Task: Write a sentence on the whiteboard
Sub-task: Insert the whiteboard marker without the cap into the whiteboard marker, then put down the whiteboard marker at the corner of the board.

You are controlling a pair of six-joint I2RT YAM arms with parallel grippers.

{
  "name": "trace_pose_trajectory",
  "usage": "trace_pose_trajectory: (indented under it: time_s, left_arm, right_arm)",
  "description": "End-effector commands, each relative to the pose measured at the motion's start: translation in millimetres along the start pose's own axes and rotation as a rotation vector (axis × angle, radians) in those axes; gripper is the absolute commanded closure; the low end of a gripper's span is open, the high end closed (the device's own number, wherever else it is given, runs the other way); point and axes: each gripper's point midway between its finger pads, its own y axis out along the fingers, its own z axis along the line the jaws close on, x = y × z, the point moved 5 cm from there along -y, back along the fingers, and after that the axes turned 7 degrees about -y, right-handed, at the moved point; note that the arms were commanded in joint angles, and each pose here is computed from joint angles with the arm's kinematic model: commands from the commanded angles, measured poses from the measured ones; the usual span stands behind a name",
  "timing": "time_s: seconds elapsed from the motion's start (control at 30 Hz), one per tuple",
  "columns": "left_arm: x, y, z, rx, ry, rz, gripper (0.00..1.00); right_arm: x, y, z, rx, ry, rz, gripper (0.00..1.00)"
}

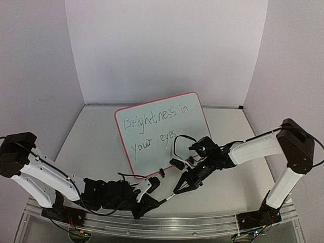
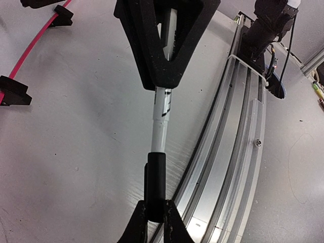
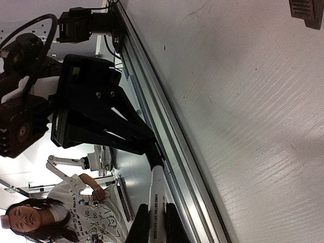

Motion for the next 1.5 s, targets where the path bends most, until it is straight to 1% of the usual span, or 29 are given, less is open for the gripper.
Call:
trace_pose_trajectory:
  time_s: [0.0,0.33,0.67,1.27,1.47]
  left_arm:
    - [21.7,-6.4,-8.6,-0.025,0.006,-0.102,1.0]
    - [30.0,-4.6,-9.2,-0.007,0.006,-0.139,1.0]
    - [51.2,-7.7,-15.1,0.006,0.024,-0.215,1.0]
    - [66.4,-16.9,-32.7,-0.063,0.073,-0.217,1.0]
    - [73.5,-20.3,-35.9,-0.071,0.08,-0.242,1.0]
  right_arm:
    - [14.4,-3.5,22.9,0.033,-0.072,-0.029,1.0]
    - [22.1,-4.8,41.1,0.049,-0.114,-0.054,1.0]
    - [17.2,6.2,42.1,0.045,-0.114,-0.026,1.0]
    - [12.2,17.4,45.7,0.085,-0.127,0.028,1.0]
    - [12.6,18.7,47.3,0.087,-0.132,0.03,1.0]
